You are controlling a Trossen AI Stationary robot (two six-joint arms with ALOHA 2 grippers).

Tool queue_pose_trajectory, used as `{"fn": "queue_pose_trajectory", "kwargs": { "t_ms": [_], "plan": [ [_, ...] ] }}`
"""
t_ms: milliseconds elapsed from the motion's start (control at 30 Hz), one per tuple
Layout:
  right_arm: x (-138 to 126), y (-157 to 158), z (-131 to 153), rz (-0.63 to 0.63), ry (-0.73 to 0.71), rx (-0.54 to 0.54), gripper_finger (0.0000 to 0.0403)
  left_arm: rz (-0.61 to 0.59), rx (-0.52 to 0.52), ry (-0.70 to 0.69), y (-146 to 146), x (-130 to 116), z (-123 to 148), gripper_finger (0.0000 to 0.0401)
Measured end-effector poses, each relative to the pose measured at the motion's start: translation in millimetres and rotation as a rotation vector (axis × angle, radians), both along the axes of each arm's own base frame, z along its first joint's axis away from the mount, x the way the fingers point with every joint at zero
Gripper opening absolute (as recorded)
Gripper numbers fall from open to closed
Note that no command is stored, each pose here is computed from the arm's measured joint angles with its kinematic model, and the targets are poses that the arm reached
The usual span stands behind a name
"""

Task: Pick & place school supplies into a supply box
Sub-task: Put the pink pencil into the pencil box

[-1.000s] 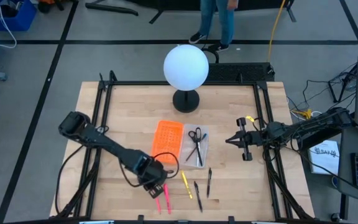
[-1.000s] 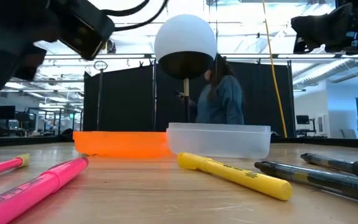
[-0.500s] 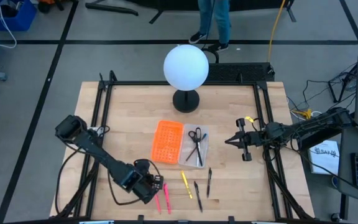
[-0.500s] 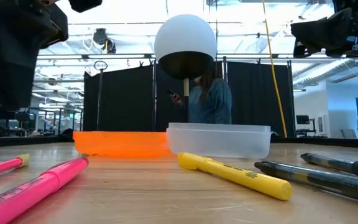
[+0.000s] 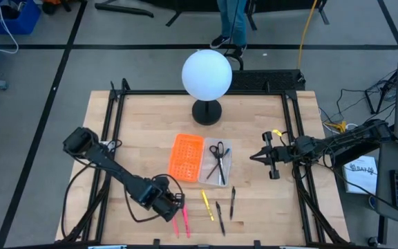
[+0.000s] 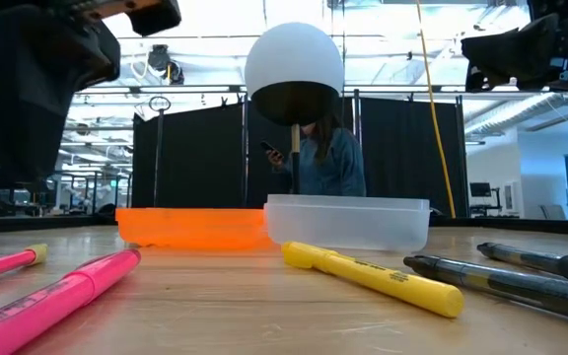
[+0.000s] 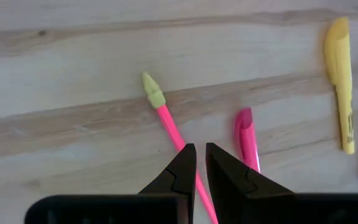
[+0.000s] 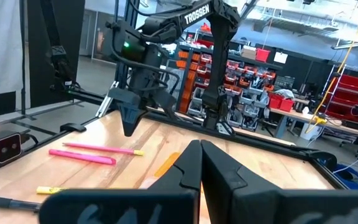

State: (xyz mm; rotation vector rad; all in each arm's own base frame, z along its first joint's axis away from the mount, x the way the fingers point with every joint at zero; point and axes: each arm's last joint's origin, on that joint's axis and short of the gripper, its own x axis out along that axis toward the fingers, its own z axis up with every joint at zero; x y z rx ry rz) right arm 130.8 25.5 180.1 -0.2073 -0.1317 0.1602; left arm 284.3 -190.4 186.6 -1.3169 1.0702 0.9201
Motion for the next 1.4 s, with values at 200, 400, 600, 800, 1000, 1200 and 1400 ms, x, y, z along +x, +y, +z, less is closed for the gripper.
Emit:
{"fn": "queue_pose_trajectory", "kwargs": {
  "t_ms": [200, 400, 600, 800, 1000, 1200, 1400],
  "plan": [
    [0, 0, 0, 0.006, 0.006, 0.034, 0.0, -0.023, -0.032, 0.015, 7, 6, 0, 0.0061],
    [0, 0, -1, 0.009, 0.019, 0.048, 0.0, 0.0, -0.004, 0.095, 15, 1, -3, 0.0137],
    [0, 0, -1, 0.009, 0.021, 0.047, 0.0, 0.048, -0.026, 0.127, 16, -2, -9, 0.0182],
    [0, 0, -2, 0.009, 0.025, 0.045, 0.0, 0.046, -0.074, 0.192, 19, 7, -28, 0.0184],
    [0, 0, -2, 0.008, 0.028, 0.044, 0.0, 0.009, -0.11, 0.258, 26, 21, -54, 0.0184],
    [0, 0, -2, 0.007, 0.03, 0.043, 0.0, 0.008, -0.088, 0.268, 33, 25, -59, 0.0184],
    [0, 0, -2, 0.007, 0.03, 0.043, 0.0, 0.005, -0.053, 0.27, 38, 24, -58, 0.0184]
  ]
}}
